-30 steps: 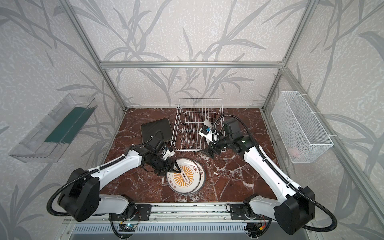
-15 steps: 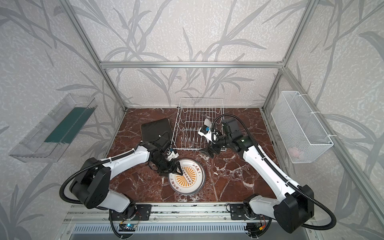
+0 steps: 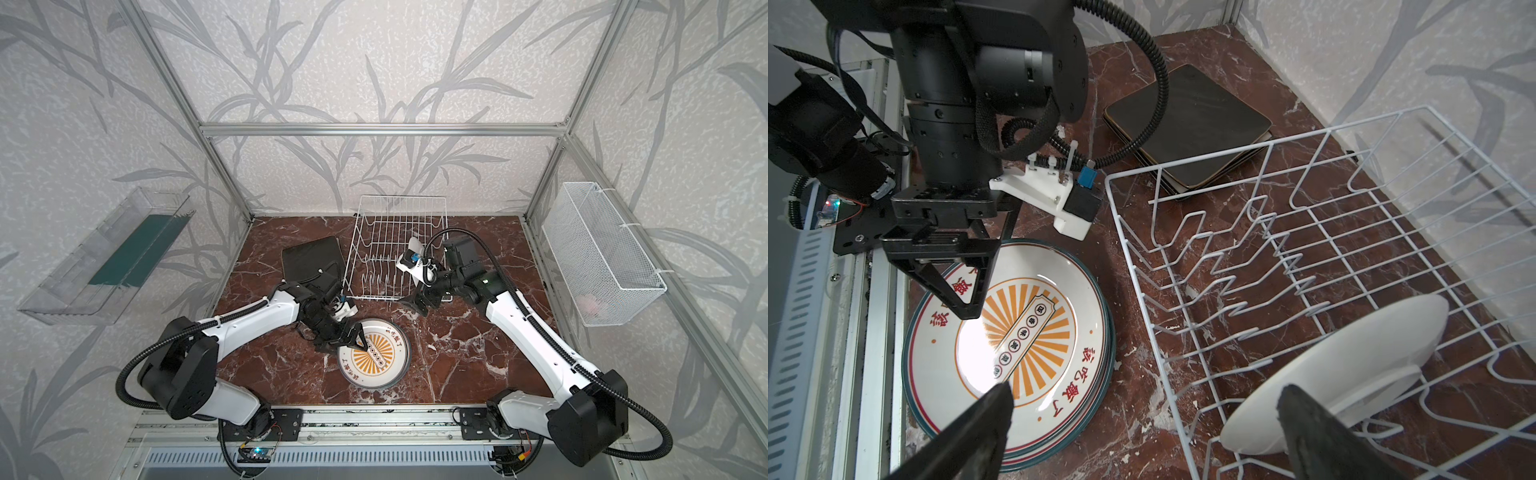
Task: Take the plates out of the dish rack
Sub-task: 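Lower the printed plate onto the stacked plates with the left gripper, then open the left gripper and release the plate onto the stack, then move the left gripper back to the rack onto the last printed plate's rim, then close the left gripper and lift the printed plate up out of the rack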
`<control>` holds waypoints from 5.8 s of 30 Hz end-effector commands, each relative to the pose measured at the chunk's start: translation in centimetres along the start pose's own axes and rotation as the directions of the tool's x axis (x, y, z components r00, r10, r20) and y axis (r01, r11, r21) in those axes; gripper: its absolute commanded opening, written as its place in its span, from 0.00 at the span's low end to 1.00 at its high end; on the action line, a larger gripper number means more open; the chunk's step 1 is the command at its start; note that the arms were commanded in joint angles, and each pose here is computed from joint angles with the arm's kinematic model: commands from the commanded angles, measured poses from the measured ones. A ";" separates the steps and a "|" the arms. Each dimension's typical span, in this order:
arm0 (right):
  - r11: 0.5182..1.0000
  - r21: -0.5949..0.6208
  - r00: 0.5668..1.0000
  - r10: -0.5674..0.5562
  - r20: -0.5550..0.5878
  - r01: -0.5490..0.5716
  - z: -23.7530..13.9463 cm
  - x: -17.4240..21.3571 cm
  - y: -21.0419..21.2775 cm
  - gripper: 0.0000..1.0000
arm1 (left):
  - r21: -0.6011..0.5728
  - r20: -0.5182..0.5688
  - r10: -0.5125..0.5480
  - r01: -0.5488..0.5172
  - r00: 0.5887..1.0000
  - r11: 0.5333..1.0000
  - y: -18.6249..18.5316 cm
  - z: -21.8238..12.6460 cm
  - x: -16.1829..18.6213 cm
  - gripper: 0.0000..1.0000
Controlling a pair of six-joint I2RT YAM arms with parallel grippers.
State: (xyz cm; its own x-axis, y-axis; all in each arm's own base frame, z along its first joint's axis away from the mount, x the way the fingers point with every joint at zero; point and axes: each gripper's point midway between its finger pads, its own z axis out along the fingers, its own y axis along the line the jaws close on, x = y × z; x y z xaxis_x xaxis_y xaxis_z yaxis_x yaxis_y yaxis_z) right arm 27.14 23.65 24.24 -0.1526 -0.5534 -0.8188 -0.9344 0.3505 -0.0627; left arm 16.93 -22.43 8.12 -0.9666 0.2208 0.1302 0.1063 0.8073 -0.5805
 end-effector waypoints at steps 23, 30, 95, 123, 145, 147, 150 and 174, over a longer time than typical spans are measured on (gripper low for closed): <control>0.997 0.061 0.997 -0.041 0.059 0.037 -1.1 -1.7 -0.4 0.99 | -0.084 0.075 0.062 -0.056 0.995 0.995 -1.5 -3.9 0.5 0.94; 0.952 0.300 0.995 0.034 0.091 -0.060 -3.0 -2.3 -4.1 0.99 | -0.148 0.238 0.153 -0.120 0.959 0.982 -3.5 -8.5 -1.5 0.95; 0.691 0.547 0.881 0.346 0.324 -0.472 -9.6 2.8 -11.5 0.99 | 0.016 0.509 0.221 -0.266 0.832 0.964 -17.4 -4.5 -25.4 0.40; 0.693 0.542 0.879 0.356 0.317 -0.475 -9.4 3.1 -11.3 0.99 | 0.069 0.505 0.163 -0.228 0.848 0.971 -18.2 -4.8 -25.2 0.16; 0.694 0.545 0.882 0.356 0.308 -0.470 -9.2 3.3 -11.3 0.99 | 0.192 0.545 0.092 -0.231 0.834 0.954 -20.6 -6.4 -25.2 0.00; 0.694 0.545 0.883 0.356 0.307 -0.470 -9.2 3.3 -11.3 0.99 | 0.224 0.551 0.075 -0.234 0.831 0.946 -21.2 -6.6 -25.2 0.00; 0.694 0.545 0.883 0.354 0.309 -0.470 -9.3 3.2 -11.3 0.99 | 0.248 0.563 0.064 -0.243 0.824 0.938 -21.7 -7.3 -25.0 0.00; 0.630 0.597 0.868 0.344 0.358 -0.496 -11.2 2.8 -12.0 0.99 | 0.177 0.650 0.142 -0.331 0.746 0.927 -24.3 -13.9 -22.2 0.00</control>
State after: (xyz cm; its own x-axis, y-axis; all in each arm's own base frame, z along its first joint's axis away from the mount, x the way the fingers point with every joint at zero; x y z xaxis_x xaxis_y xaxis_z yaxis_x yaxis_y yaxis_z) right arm 34.34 10.37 28.08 -0.3638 -0.1122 -0.9247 -0.3643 0.9308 0.0304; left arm 39.14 -40.14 24.15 -0.9201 -0.0388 -0.3898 0.2848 0.6169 -0.7337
